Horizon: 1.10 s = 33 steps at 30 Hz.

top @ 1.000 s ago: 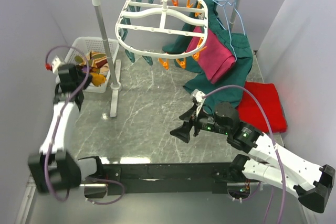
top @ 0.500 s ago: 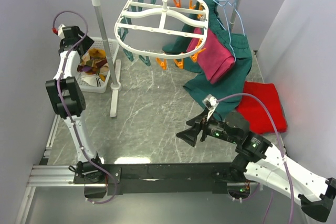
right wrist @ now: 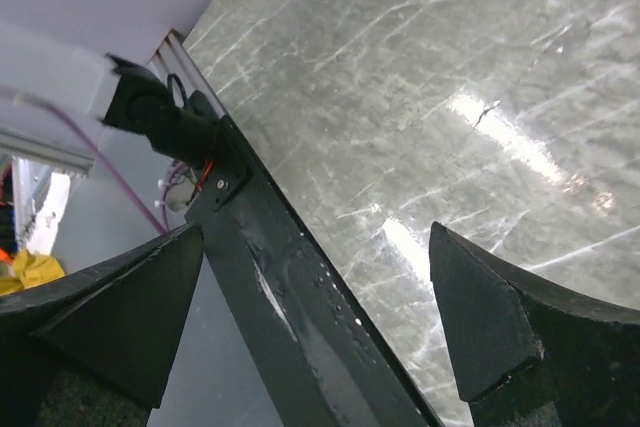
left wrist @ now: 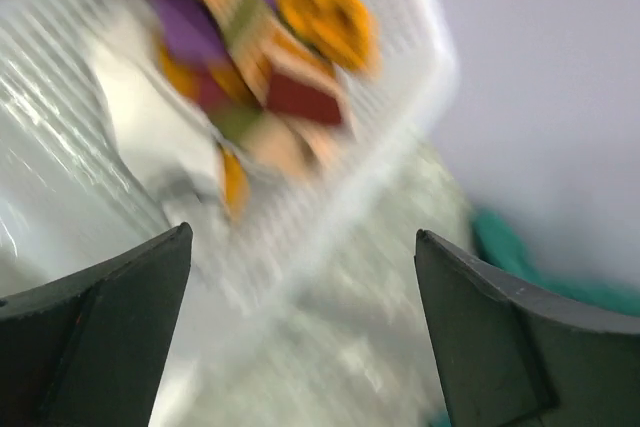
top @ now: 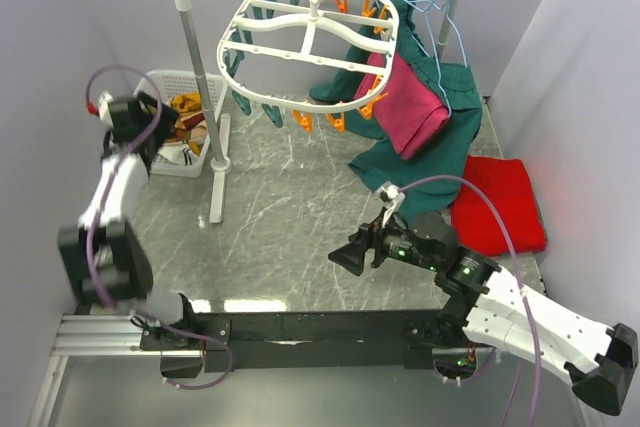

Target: Remove the socks clipped to the hanger

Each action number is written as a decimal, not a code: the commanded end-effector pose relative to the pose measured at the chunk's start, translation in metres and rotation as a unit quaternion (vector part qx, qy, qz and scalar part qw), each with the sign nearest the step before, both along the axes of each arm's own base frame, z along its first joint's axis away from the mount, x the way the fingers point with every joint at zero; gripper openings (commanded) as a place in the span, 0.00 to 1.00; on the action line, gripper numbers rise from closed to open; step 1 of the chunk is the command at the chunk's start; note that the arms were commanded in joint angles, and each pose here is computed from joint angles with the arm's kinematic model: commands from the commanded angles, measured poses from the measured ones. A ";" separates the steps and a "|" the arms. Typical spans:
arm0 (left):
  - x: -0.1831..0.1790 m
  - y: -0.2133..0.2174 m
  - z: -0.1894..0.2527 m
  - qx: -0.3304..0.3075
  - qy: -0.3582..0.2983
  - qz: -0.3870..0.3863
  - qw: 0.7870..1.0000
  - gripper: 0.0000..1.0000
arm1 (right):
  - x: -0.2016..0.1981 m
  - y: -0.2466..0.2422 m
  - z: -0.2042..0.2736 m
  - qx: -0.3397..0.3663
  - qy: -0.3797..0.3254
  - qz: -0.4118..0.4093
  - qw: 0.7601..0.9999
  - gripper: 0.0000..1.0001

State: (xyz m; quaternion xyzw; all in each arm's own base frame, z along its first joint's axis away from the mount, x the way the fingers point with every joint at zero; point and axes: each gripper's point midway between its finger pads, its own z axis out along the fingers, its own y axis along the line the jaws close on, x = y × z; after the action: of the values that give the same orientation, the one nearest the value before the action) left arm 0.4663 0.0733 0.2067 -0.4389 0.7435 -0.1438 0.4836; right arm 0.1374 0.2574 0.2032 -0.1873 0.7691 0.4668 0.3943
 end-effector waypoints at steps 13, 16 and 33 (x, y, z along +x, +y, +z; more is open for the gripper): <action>-0.196 -0.263 0.005 -0.173 -0.197 -0.410 0.874 0.96 | 0.046 -0.038 -0.026 0.194 0.108 -0.241 0.945 1.00; -0.241 -0.280 -0.012 -0.214 -0.215 -0.461 0.834 0.96 | 0.051 -0.059 -0.054 0.228 0.132 -0.295 0.918 1.00; -0.304 -0.266 -0.067 -0.202 -0.252 -0.480 0.816 0.96 | 0.050 -0.094 -0.149 0.201 0.165 -0.377 0.889 1.00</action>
State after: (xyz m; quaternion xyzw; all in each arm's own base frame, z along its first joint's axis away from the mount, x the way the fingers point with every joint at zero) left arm 0.1521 -0.1919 0.2493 -0.0159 0.5745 -0.6645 0.4777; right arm 0.1789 0.1703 0.1273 0.2625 0.7140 0.4882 0.4278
